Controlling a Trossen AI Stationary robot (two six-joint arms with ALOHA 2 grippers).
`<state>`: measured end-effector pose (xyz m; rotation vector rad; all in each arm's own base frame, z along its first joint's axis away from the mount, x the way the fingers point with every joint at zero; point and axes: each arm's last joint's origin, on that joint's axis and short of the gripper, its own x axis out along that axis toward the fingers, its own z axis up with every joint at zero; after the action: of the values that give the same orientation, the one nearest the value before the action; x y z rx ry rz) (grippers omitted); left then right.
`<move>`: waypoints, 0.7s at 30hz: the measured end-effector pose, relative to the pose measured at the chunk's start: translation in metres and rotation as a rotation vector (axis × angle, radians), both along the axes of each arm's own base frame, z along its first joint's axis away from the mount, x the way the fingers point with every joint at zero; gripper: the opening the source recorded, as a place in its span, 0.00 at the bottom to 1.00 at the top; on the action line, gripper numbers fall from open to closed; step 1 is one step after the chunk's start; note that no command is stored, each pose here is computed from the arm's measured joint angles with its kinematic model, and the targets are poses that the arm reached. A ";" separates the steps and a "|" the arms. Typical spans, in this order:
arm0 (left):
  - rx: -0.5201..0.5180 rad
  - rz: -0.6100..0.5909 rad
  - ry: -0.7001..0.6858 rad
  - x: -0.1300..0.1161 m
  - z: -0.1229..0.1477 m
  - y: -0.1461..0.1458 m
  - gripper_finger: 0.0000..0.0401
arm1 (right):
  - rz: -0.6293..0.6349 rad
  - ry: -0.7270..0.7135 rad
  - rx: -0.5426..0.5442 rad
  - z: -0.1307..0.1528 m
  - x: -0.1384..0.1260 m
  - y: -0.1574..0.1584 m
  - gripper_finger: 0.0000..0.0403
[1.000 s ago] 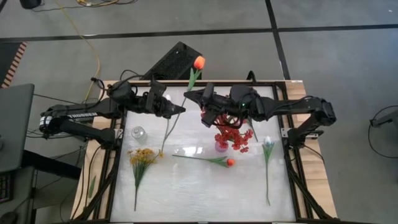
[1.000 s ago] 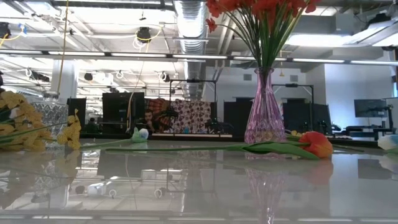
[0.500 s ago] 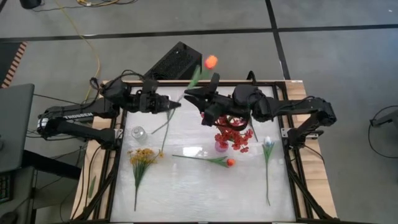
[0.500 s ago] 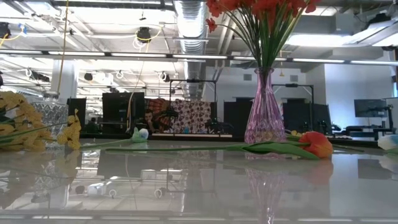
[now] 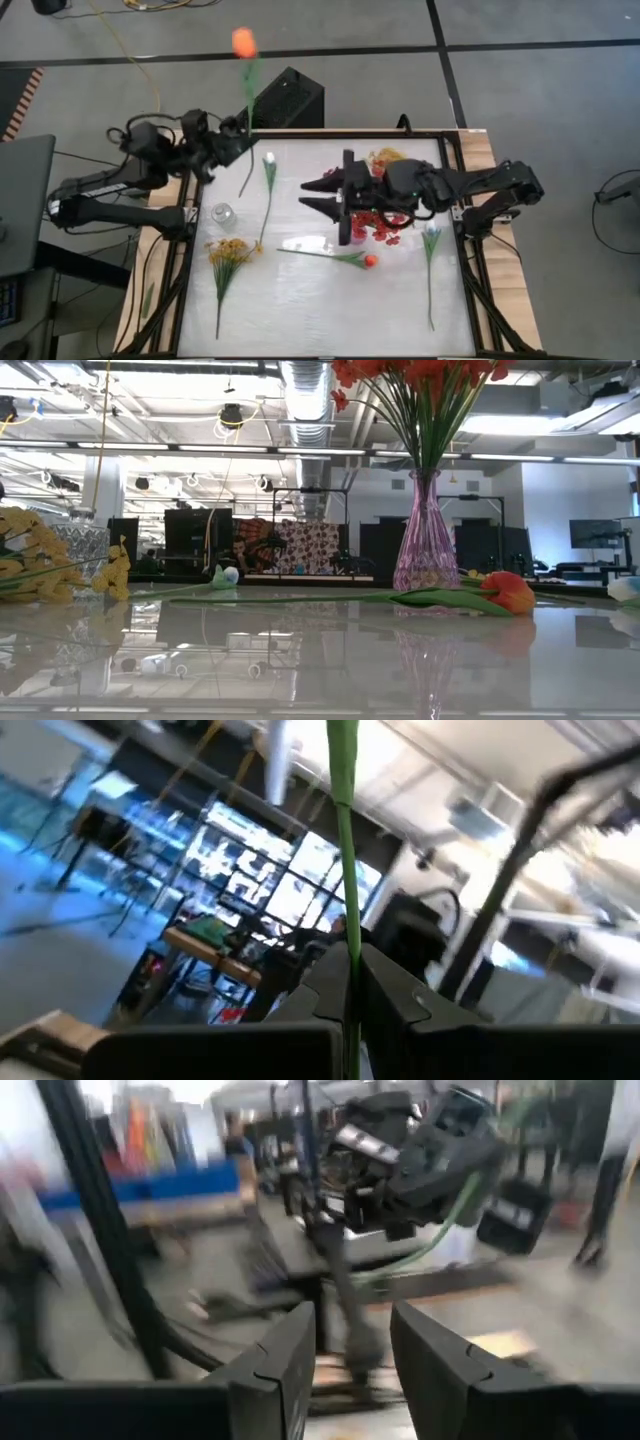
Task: Sort flowers into vase by color
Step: Put the top orange flower into the violet vase
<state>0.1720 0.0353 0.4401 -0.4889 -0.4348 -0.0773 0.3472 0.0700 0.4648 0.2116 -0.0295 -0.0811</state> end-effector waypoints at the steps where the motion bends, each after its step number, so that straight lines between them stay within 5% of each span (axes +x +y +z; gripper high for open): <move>1: 0.025 0.004 0.000 0.003 0.000 -0.004 0.00 | -0.009 -0.022 0.072 -0.001 0.003 0.004 0.39; 7: 0.147 -0.032 -0.119 0.023 0.003 -0.039 0.00 | -0.191 -0.167 0.216 -0.017 0.031 0.028 0.36; 14: 0.097 0.227 -0.160 0.027 0.005 -0.053 0.00 | -0.262 -0.200 0.142 -0.016 0.032 0.031 0.32; 21: 0.080 0.247 -0.095 0.049 -0.007 -0.055 0.00 | -0.292 -0.181 0.113 -0.018 0.036 0.019 0.32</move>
<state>0.2207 -0.0201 0.4328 -0.3511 -0.5799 0.1207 0.3828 0.0895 0.4471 0.3258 -0.2363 -0.3549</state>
